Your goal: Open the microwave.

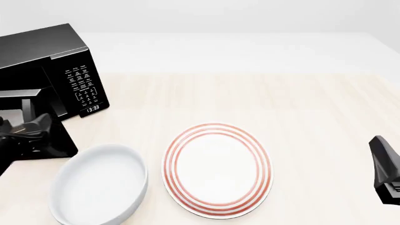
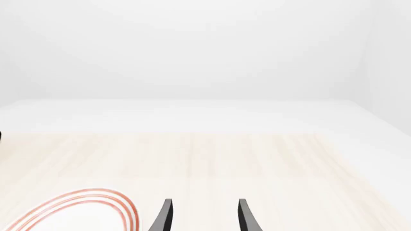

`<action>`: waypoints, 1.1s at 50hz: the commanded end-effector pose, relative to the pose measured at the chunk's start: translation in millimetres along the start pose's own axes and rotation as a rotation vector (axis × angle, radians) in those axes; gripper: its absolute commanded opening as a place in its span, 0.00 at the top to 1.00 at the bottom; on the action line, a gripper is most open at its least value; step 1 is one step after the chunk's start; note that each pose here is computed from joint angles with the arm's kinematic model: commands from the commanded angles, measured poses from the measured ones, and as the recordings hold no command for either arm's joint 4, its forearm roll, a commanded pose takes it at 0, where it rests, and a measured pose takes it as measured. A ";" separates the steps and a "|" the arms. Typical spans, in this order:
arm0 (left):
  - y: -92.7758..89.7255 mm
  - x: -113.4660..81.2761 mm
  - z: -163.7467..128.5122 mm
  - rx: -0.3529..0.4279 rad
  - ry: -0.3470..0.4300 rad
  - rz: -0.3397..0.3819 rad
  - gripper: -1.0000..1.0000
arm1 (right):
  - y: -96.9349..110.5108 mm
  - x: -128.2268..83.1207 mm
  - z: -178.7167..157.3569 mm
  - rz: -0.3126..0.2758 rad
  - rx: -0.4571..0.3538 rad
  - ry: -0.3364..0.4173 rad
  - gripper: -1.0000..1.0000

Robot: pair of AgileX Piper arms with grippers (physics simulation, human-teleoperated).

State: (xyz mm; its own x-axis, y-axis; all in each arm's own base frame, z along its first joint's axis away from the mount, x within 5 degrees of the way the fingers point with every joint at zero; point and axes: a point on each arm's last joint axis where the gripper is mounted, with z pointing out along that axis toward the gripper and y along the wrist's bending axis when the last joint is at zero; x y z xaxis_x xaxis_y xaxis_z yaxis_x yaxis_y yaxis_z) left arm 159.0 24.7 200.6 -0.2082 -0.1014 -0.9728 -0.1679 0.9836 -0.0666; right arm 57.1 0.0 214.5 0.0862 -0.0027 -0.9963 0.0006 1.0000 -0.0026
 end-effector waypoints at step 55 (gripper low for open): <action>-5.1 -65.9 -68.6 0.008 -0.111 0.104 0.00 | 0.0 0.0 0.0 0.000 0.000 0.000 0.00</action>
State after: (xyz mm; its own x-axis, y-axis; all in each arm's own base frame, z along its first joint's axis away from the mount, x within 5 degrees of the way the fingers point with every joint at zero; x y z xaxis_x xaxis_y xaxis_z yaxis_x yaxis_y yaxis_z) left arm 111.8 17.9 265.1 -0.1329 0.0053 -0.9911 -0.1542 0.9877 0.0260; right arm 57.1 0.0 214.5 0.0862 -0.0027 -0.9963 0.0006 1.0000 -0.0026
